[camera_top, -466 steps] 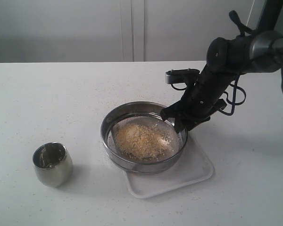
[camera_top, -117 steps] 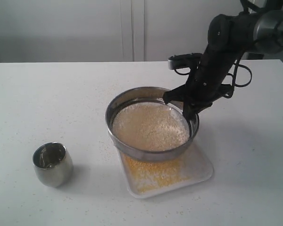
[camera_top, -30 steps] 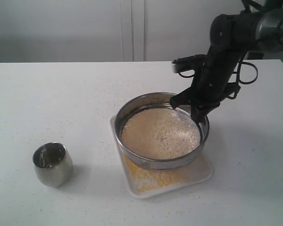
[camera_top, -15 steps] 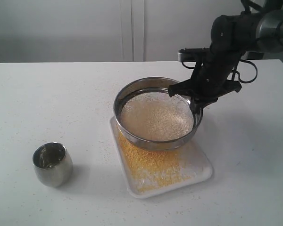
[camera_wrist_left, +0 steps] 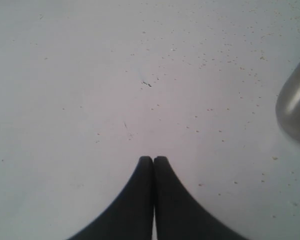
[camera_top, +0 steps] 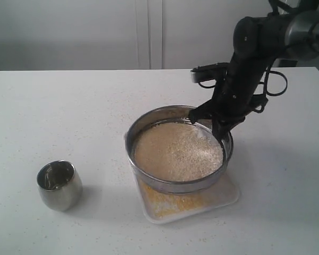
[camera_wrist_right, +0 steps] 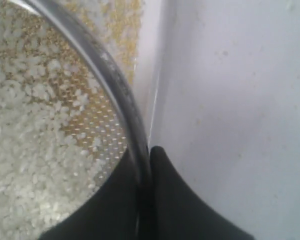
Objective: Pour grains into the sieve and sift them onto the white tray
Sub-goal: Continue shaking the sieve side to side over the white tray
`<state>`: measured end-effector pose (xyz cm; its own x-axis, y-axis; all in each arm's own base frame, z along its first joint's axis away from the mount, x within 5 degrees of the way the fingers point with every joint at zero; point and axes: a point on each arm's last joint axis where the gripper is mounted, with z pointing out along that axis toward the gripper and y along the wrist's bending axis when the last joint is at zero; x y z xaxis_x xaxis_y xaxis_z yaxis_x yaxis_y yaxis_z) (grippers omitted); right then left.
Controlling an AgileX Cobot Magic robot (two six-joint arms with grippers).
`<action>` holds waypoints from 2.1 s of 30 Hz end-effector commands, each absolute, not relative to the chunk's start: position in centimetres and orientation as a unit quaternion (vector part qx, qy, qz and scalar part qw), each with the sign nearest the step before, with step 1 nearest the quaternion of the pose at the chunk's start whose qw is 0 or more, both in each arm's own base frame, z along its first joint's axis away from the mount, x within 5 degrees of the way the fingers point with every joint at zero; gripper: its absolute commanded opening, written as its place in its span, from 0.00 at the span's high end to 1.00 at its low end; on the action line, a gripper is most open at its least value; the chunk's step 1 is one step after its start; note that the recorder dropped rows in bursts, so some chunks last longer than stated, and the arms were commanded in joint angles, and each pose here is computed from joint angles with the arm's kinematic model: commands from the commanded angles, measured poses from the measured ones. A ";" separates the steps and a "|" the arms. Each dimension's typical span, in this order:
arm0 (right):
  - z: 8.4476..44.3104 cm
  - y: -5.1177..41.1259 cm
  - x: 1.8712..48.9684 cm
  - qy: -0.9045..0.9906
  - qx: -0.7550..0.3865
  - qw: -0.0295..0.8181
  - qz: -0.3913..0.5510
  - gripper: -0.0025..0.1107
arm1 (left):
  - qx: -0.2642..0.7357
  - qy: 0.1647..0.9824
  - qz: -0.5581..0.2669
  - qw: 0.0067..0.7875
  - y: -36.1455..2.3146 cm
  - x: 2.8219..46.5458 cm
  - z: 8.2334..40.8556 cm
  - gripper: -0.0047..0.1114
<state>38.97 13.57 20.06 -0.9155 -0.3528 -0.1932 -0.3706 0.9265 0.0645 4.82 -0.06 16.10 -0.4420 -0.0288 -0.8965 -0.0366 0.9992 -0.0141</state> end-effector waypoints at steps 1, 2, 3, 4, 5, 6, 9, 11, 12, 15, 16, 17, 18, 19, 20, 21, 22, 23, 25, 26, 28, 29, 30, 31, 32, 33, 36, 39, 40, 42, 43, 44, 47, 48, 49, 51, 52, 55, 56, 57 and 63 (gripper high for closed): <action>20.6 12.1 40.5 0.986 -0.069 0.143 0.059 0.98 | -0.020 0.855 -0.002 0.518 -0.1 4.7 15.6 0.96; 20.5 12.3 40.0 0.988 -0.075 0.116 0.073 0.98 | -0.020 0.855 -0.002 0.518 -0.1 4.7 15.6 0.96; 20.4 12.6 39.2 0.987 -0.111 0.080 0.087 0.98 | -0.020 0.855 -0.002 0.518 -0.1 4.7 15.6 0.96; 20.4 13.2 38.5 0.980 -0.164 0.055 0.097 0.98 | -0.020 0.855 -0.002 0.518 -0.1 4.7 15.6 0.96; 20.5 13.5 38.3 0.973 -0.201 0.053 0.098 0.98 | -0.020 0.855 -0.002 0.518 -0.1 4.7 15.6 0.96; 20.5 13.4 38.6 0.972 -0.206 0.066 0.089 0.98 | -0.020 0.855 -0.002 0.518 -0.1 4.7 15.6 0.96; 20.3 11.0 40.8 0.986 -0.079 0.143 0.038 0.98 | -0.020 0.855 -0.002 0.518 -0.1 4.7 15.6 0.96; 20.1 11.3 39.5 0.989 -0.105 0.071 0.071 0.98 | -0.020 0.855 -0.002 0.518 -0.1 4.7 15.6 0.96; 20.2 12.1 38.9 0.983 -0.149 0.050 0.094 0.98 | -0.020 0.855 -0.002 0.518 -0.1 4.7 15.6 0.96; 20.6 11.8 40.5 0.980 -0.125 0.141 0.069 0.98 | -0.020 0.855 -0.002 0.518 -0.1 4.7 15.6 0.96; 20.4 11.3 40.8 0.984 -0.084 0.143 0.069 0.98 | -0.020 0.855 -0.002 0.518 -0.1 4.7 15.6 0.96; 20.2 11.4 40.1 0.989 -0.071 0.098 0.090 0.98 | -0.020 0.855 -0.002 0.518 -0.1 4.7 15.6 0.96; 20.1 12.6 38.8 0.980 -0.159 0.052 0.110 0.98 | -0.020 0.855 -0.002 0.518 -0.1 4.7 15.6 0.96; 20.2 13.3 38.4 0.972 -0.201 0.049 0.111 0.98 | -0.020 0.855 -0.002 0.518 -0.1 4.7 15.6 0.96; 20.2 13.3 39.2 0.970 -0.200 0.100 0.092 0.98 | -0.020 0.855 -0.002 0.518 -0.1 4.7 15.6 0.96; 20.1 12.9 39.9 0.977 -0.153 0.123 0.080 0.98 | -0.020 0.855 -0.002 0.518 -0.1 4.7 15.6 0.96; 19.7 12.1 40.6 0.984 -0.093 0.135 0.074 0.98 | -0.020 0.855 -0.002 0.518 -0.1 4.7 15.6 0.96; 19.5 11.9 40.3 0.987 -0.080 0.112 0.078 0.98 | -0.020 0.855 -0.002 0.518 -0.1 4.7 15.6 0.96; 19.3 12.9 38.6 0.984 -0.147 0.048 0.091 0.98 | -0.020 0.855 -0.002 0.518 -0.1 4.7 15.6 0.96; 19.4 13.7 38.2 0.978 -0.178 0.047 0.095 0.98 | -0.020 0.855 -0.002 0.518 -0.1 4.7 15.6 0.96; 20.0 14.2 38.4 0.973 -0.194 0.090 0.086 0.98 | -0.020 0.855 -0.002 0.518 -0.1 4.7 15.6 0.96; 20.1 14.1 38.9 0.972 -0.188 0.120 0.073 0.98 | -0.020 0.855 -0.002 0.518 -0.1 4.7 15.6 0.96; 20.2 13.7 39.5 0.973 -0.168 0.143 0.061 0.98 | -0.020 0.855 -0.002 0.518 -0.1 4.7 15.6 0.96; 20.0 13.0 39.9 0.978 -0.136 0.149 0.053 0.98 | -0.020 0.855 -0.002 0.518 -0.1 4.7 15.6 0.96; 19.7 12.3 40.1 0.983 -0.100 0.143 0.050 0.98 | -0.020 0.855 -0.002 0.518 -0.1 4.7 15.6 0.96; 19.5 12.0 40.0 0.987 -0.076 0.127 0.055 0.98 | -0.020 0.855 -0.002 0.518 -0.1 4.7 15.6 0.96; 19.5 13.2 38.1 0.982 -0.161 0.051 0.083 0.98 | -0.020 0.855 -0.002 0.518 -0.1 4.7 15.6 0.96; 20.4 13.8 37.7 0.973 -0.201 0.098 0.059 0.98 | -0.020 0.855 -0.002 0.518 -0.1 4.7 15.6 0.96; 20.5 13.6 38.2 0.975 -0.172 0.127 0.050 0.98 | -0.020 0.855 -0.002 0.518 -0.1 4.7 15.6 0.96; 20.6 12.7 38.7 0.983 -0.111 0.139 0.052 0.98 | -0.020 0.855 -0.002 0.518 -0.1 4.7 15.6 0.96; 20.5 12.7 38.6 0.984 -0.107 0.131 0.056 0.98 | -0.020 0.855 -0.002 0.518 -0.1 4.7 15.6 0.96; 20.4 12.6 38.4 0.985 -0.115 0.119 0.054 0.98 | -0.020 0.855 -0.002 0.518 -0.1 4.7 15.6 0.96; 20.2 12.6 37.9 0.986 -0.128 0.091 0.049 0.98 | -0.020 0.855 -0.002 0.518 -0.1 4.7 15.6 0.96; 20.2 12.6 37.8 0.987 -0.128 0.088 0.049 0.98 | -0.020 0.855 -0.002 0.518 -0.1 4.7 15.6 0.96; 20.2 12.6 37.8 0.987 -0.128 0.086 0.049 0.98 | -0.020 0.855 -0.002 0.518 -0.1 4.7 15.6 0.96; 20.2 12.6 37.8 0.987 -0.126 0.086 0.049 0.98 | -0.020 0.855 -0.002 0.518 -0.1 4.7 15.6 0.96; 20.2 12.6 37.8 0.987 -0.123 0.086 0.049 0.98 | -0.020 0.855 -0.002 0.518 -0.1 4.7 15.6 0.96; 20.2 12.6 37.8 0.990 -0.102 0.085 0.051 0.98 | -0.020 0.855 -0.002 0.518 -0.1 4.7 15.6 0.96; 20.2 12.6 37.8 0.990 -0.101 0.087 0.051 0.98 | -0.020 0.855 -0.002 0.518 -0.1 4.7 15.6 0.96; 20.2 12.6 37.8 0.990 -0.101 0.088 0.052 0.98 | -0.020 0.855 -0.002 0.518 -0.1 4.7 15.6 0.96; 20.2 12.6 37.8 0.989 -0.102 0.089 0.052 0.98 | -0.020 0.855 -0.002 0.518 -0.1 4.7 15.6 0.96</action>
